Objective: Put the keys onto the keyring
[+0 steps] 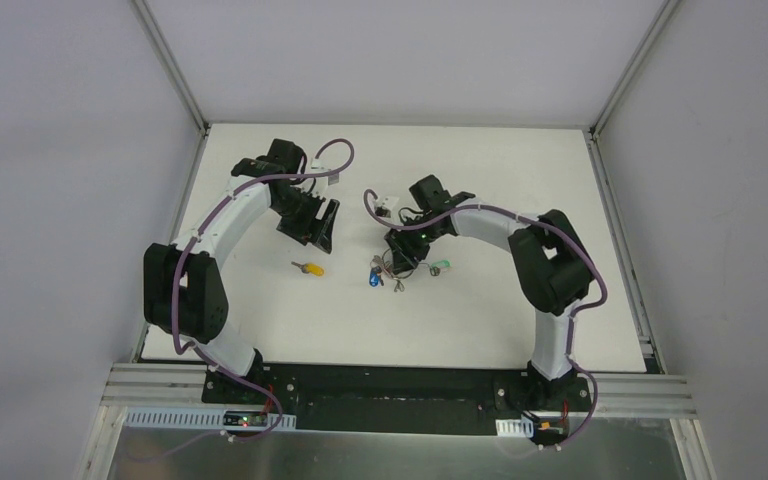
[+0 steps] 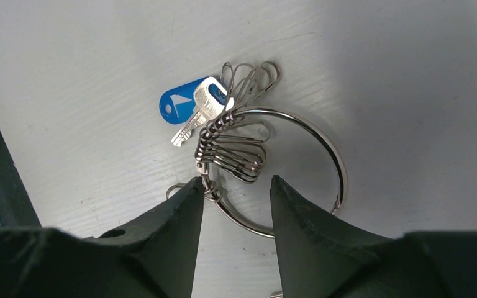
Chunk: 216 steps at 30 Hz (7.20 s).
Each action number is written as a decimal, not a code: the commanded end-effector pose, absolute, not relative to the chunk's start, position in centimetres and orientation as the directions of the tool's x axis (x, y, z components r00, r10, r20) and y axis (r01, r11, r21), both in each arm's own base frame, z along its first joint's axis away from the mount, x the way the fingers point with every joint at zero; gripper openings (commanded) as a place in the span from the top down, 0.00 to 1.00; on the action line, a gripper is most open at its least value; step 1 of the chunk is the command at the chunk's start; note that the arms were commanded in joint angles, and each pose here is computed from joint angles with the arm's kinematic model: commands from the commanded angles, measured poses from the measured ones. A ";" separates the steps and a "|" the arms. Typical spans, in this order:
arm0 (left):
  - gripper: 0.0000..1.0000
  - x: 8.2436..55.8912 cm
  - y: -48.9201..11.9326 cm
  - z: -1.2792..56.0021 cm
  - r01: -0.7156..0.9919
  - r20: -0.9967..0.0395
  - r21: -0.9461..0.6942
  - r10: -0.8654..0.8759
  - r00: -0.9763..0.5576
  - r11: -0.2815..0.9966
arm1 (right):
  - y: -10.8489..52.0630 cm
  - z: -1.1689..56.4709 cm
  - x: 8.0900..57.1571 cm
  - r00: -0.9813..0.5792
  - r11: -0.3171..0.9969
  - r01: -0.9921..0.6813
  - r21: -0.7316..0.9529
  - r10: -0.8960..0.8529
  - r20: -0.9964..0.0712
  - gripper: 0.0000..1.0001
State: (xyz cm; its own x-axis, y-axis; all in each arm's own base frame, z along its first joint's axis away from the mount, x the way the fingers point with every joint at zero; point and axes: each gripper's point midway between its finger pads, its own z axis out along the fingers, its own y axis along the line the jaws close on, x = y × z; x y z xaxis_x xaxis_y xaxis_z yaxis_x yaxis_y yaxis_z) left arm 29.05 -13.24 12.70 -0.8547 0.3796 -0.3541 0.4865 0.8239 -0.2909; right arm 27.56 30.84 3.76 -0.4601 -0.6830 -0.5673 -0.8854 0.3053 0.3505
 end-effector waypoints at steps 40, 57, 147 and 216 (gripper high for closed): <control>0.31 28.4 -13.4 13.3 0.484 -0.338 -0.338 0.376 -0.863 0.807 | 31.3 7.2 26.9 -0.371 0.237 -0.926 0.295 -0.720 -0.586 1.00; 0.31 28.3 -13.3 13.5 0.488 -0.345 -0.330 0.378 -0.859 0.808 | 31.5 5.5 26.9 -0.360 0.290 -0.933 0.214 -0.733 -0.577 0.85; 0.31 28.1 -13.0 13.2 0.468 -0.327 -0.357 0.361 -0.874 0.809 | 31.8 2.9 28.0 -0.324 0.324 -0.941 0.095 -0.788 -0.523 0.85; 0.43 23.5 -22.3 28.8 0.979 -0.872 0.191 0.470 0.138 0.066 | 33.5 26.4 21.8 -0.437 0.150 -0.891 0.428 -0.538 -0.721 1.00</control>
